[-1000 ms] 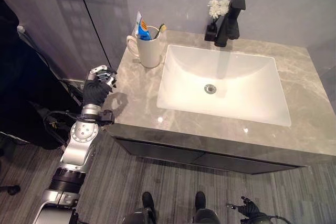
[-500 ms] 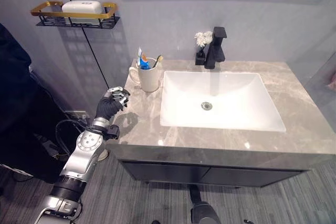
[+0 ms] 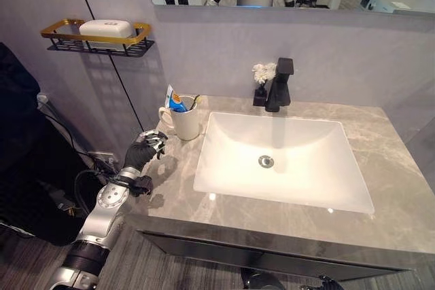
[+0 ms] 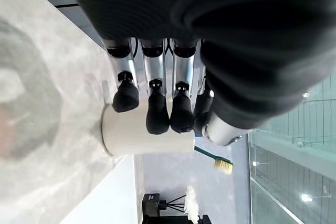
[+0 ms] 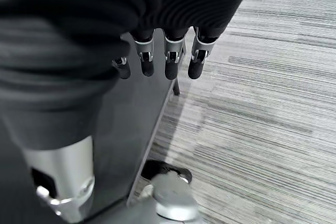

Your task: Put brush and paste in cup on sink, flatten towel.

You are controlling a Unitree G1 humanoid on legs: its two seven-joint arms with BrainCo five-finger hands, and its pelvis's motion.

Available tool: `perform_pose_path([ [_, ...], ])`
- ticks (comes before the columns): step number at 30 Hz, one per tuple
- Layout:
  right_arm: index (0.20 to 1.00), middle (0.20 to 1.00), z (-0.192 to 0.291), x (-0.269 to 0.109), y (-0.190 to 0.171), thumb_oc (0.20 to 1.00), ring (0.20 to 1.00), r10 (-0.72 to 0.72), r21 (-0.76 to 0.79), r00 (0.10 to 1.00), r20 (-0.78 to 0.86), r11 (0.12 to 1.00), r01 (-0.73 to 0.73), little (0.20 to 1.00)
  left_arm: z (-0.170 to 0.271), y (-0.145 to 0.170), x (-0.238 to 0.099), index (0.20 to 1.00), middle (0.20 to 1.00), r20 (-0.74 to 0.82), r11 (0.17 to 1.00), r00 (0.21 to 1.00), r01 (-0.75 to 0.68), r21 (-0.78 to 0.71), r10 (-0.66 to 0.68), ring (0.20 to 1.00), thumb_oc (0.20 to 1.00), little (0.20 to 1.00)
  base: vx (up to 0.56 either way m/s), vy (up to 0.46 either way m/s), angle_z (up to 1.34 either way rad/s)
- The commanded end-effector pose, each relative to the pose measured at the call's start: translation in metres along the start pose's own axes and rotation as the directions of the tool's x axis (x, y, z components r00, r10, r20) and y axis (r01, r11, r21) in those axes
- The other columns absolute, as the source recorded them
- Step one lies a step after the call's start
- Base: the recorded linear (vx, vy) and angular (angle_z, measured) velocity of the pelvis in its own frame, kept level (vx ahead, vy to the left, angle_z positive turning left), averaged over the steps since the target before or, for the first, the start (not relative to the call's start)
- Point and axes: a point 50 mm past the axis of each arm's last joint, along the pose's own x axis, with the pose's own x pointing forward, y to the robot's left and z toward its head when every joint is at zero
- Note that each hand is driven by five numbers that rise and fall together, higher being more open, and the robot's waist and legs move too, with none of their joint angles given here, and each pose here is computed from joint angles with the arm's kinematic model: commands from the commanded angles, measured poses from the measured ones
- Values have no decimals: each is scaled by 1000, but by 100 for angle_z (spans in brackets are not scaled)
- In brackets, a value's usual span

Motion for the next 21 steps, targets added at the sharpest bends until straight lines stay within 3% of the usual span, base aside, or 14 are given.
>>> perform_pose_path([
  [1,1000,1000,-5,-1,9,1000,1000,38,-69,999,-8,997,-38,1000,28,13,7,200,200,108,1000,994,-19,19,17,200,200,200,0,0,0],
  [13,1000,1000,-20,-4,7,1000,1000,35,-42,998,-58,998,-37,1000,42,17,22,200,200,137,998,990,-33,59,25,200,200,200,9,-5,-4],
  [21,1000,1000,9,-1,10,1000,1000,51,-62,997,53,997,-48,1000,44,14,26,200,200,129,998,992,-4,62,-4,200,200,200,37,-29,-3],
])
